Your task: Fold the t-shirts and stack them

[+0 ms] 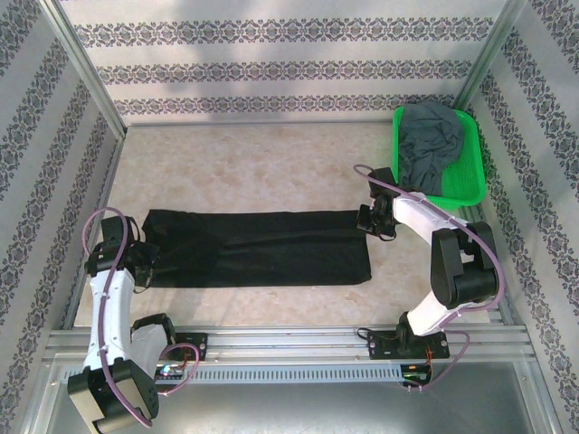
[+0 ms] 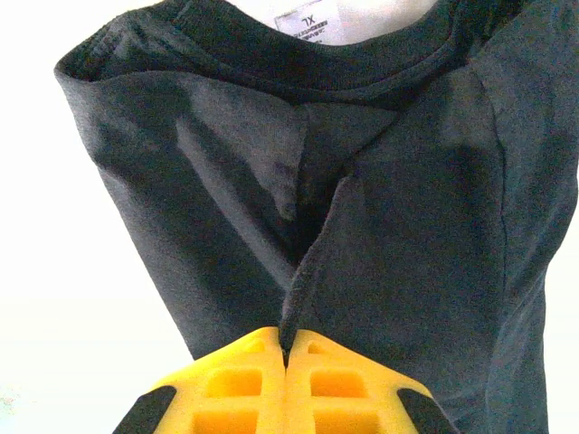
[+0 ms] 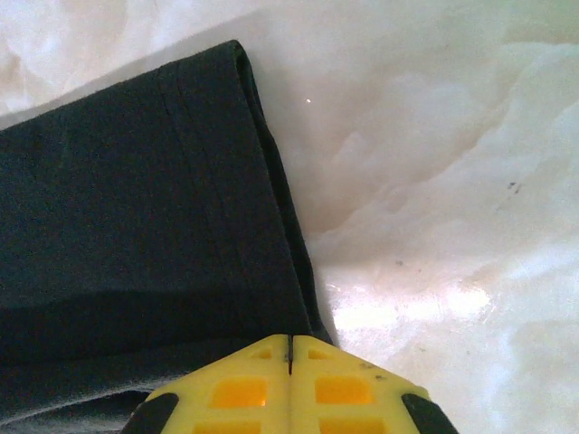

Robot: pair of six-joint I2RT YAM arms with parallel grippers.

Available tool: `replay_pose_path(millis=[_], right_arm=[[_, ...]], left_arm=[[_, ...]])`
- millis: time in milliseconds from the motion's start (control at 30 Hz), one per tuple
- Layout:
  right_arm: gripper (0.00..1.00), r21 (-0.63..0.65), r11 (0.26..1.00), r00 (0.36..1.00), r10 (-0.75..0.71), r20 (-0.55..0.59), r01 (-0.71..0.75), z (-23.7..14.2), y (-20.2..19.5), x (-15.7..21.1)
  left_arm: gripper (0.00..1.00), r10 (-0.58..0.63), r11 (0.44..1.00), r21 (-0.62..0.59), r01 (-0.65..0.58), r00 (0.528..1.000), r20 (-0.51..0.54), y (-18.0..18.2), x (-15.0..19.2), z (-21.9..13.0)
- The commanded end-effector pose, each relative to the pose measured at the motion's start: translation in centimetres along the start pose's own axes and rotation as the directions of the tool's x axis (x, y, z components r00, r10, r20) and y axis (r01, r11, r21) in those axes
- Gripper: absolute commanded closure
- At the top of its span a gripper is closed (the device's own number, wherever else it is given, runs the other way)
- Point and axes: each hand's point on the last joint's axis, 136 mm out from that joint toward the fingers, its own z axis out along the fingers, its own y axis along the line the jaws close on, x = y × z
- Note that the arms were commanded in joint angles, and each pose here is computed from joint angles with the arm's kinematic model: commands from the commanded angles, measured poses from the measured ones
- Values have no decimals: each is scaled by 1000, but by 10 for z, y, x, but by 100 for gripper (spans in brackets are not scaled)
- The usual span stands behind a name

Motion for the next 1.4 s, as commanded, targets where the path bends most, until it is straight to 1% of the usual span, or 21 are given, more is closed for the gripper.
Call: replay_pose_path(millis=[0, 33, 133, 233, 300, 367, 467, 567, 633, 733, 833, 900, 967, 1000, 1100, 1200, 1367], right_arm=[[100, 17, 1000, 1000, -17, -17, 17, -6, -4, 12], [99, 17, 1000, 1000, -19, -18, 20, -7, -4, 13], [93, 10, 1000, 999, -20, -33, 20, -5, -4, 17], [91, 16, 1000, 998, -12, -55, 13, -1, -6, 22], [87, 18, 1000, 998, -7, -56, 8, -1, -6, 22], [78, 20, 1000, 999, 1, -43, 0, -6, -6, 21], [70, 17, 1000, 1000, 10, 1, -10, -19, -5, 17], [67, -7, 1000, 998, 25, 54, -25, -35, 1, 11], [67, -35, 999, 998, 26, 64, -24, -39, 12, 7], [71, -63, 998, 999, 6, 46, -3, -33, 35, 7], [81, -79, 997, 1000, -4, 9, 4, -16, 55, 11], [91, -66, 998, 999, 19, -26, -21, 0, 55, 14], [98, -30, 999, 998, 34, -59, -36, 13, 49, 17], [100, -7, 999, 996, 40, -80, -40, 19, 46, 19], [100, 67, 997, 990, 42, -137, -33, 31, 36, 25], [100, 125, 992, 987, 41, -158, -21, 36, 27, 26], [100, 146, 989, 987, 43, -157, -19, 36, 23, 24]], left_arm=[[100, 9, 999, -51, -8, 1000, 25, 15, -2, -2], [100, 9, 998, -59, -8, 1000, 27, 17, -2, -2], [100, 2, 998, -66, -1, 1000, 17, 22, 3, 0], [100, -21, 997, -69, 20, 1000, -8, 29, 11, 4], [100, -34, 997, -71, 33, 999, -18, 34, 16, 5], [100, -41, 997, -72, 39, 999, -20, 38, 19, 6], [100, -47, 996, -75, 45, 998, -29, 40, 22, 8], [100, -53, 996, -69, 51, 998, -32, 38, 21, 9], [100, -53, 997, -65, 51, 998, -29, 37, 20, 9], [100, -55, 997, -59, 53, 998, -33, 35, 20, 10], [100, -62, 997, -44, 60, 997, -43, 30, 21, 10], [100, -68, 997, -29, 67, 997, -46, 26, 20, 7], [100, -72, 997, -15, 72, 996, -44, 21, 19, 2], [100, -74, 997, -8, 74, 996, -40, 19, 18, -2], [100, -80, 997, 19, 80, 996, -32, 9, 14, -16], [100, -102, 993, 59, 105, 994, -43, -1, 14, -30], [100, -145, 983, 104, 153, 987, -73, -12, 18, -47]])
